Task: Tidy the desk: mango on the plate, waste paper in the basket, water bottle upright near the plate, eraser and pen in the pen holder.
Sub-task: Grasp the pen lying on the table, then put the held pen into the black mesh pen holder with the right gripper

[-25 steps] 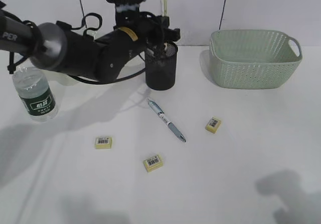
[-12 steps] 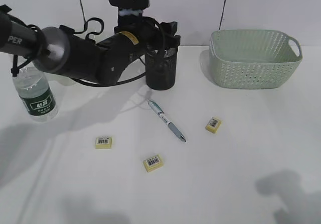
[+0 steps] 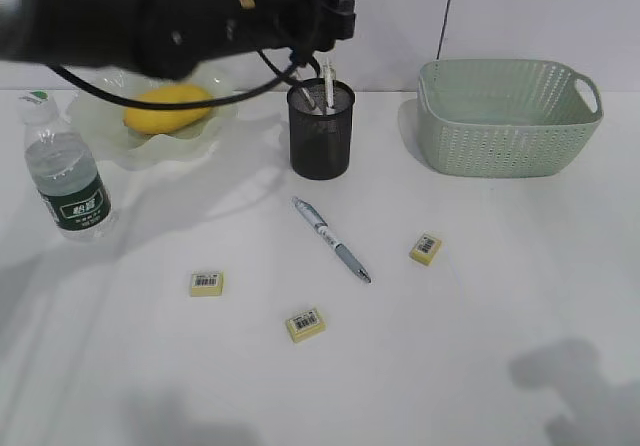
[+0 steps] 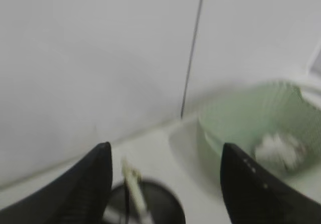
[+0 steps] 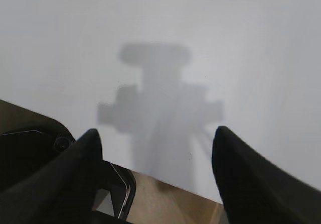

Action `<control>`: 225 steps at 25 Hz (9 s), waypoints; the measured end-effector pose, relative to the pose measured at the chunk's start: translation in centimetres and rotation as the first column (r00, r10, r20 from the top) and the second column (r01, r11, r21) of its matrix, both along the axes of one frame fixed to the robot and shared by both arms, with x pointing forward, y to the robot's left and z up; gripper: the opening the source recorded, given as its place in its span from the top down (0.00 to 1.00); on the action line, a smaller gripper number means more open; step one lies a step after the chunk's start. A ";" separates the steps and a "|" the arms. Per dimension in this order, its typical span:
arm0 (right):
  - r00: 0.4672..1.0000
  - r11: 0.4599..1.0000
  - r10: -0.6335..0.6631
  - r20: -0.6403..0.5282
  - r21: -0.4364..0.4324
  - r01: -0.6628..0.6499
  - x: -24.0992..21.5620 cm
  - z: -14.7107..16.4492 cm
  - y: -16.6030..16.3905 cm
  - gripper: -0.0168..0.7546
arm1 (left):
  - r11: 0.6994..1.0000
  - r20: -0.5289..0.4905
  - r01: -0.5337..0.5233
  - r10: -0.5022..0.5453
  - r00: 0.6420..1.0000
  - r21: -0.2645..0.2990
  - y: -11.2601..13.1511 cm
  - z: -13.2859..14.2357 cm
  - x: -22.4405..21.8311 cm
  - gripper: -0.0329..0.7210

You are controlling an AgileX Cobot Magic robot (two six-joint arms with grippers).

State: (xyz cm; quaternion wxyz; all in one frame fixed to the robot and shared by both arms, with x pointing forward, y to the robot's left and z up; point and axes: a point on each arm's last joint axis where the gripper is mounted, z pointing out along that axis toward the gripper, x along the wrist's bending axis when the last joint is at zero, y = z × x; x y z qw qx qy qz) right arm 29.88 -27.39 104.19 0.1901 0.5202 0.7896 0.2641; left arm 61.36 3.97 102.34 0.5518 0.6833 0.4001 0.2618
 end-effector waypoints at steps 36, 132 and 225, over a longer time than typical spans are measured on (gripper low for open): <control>1.000 1.000 0.000 0.001 0.000 0.000 0.0 0.0 0.0 0.28 | 0.950 -0.515 0.083 0.089 0.853 0.301 21.5 9.9 -31.0 0.43; 0.978 0.990 0.089 -0.190 -0.090 -0.108 15.3 1.8 9.7 0.28 | 0.896 -0.151 -0.431 0.444 0.883 0.107 25.3 3.5 -38.4 0.56; 0.944 0.945 0.326 -0.049 0.049 -0.324 31.4 5.9 23.6 0.82 | 0.895 -0.152 -0.433 0.446 0.882 0.108 25.3 3.5 -38.4 0.56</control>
